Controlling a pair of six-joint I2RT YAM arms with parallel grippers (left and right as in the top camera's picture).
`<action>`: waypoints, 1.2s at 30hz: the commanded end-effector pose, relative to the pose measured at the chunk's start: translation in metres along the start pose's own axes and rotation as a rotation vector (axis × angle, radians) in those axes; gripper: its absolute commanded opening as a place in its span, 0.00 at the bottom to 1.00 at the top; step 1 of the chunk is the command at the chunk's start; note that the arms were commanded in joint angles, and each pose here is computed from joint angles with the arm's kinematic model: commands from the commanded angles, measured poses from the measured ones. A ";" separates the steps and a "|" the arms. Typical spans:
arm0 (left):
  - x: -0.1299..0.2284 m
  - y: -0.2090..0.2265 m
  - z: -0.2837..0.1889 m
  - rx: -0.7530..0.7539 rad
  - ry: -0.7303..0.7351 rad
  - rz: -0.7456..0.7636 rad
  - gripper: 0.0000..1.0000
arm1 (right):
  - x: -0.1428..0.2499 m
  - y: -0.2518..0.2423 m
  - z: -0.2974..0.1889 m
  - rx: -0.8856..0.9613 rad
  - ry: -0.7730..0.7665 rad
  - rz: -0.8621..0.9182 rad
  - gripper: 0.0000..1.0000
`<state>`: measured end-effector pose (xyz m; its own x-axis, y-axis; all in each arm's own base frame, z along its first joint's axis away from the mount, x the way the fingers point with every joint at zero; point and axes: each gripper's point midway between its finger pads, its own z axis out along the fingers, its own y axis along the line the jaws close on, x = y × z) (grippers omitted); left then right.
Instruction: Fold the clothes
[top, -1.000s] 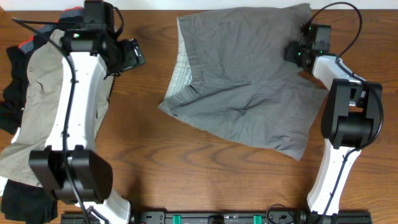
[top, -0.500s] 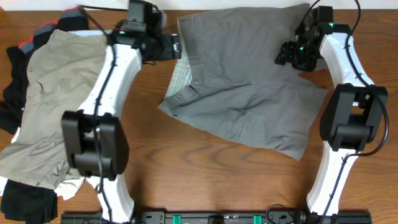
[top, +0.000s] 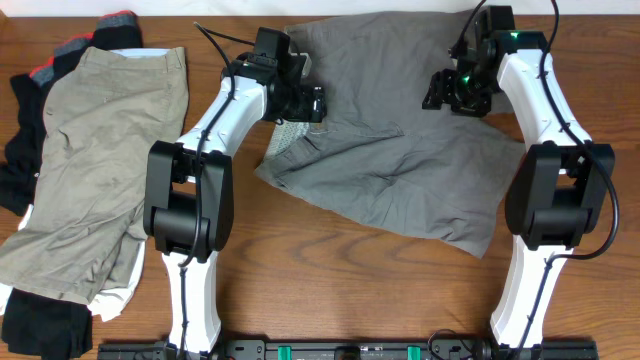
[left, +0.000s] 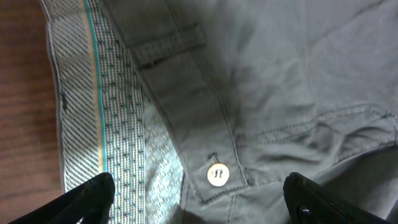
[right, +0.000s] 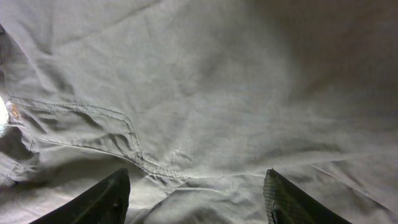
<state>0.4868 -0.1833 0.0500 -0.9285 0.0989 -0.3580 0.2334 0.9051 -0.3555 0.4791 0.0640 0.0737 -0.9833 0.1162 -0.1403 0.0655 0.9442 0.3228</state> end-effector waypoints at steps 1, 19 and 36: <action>0.002 0.002 0.008 0.011 0.006 0.013 0.88 | -0.007 0.006 -0.011 -0.009 -0.035 -0.028 0.67; 0.003 0.007 0.051 -0.028 -0.012 0.066 0.75 | -0.008 -0.001 -0.011 0.033 -0.040 -0.027 0.65; -0.018 0.001 0.036 -0.023 -0.065 0.054 0.14 | -0.008 -0.007 -0.011 0.065 -0.041 -0.024 0.64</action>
<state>0.5048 -0.2020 0.0143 -0.9020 0.1331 -0.4107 0.2789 0.9057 -0.3192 0.4805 0.0542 0.0711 -0.9814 0.1183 -0.1513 0.0746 0.9608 0.2670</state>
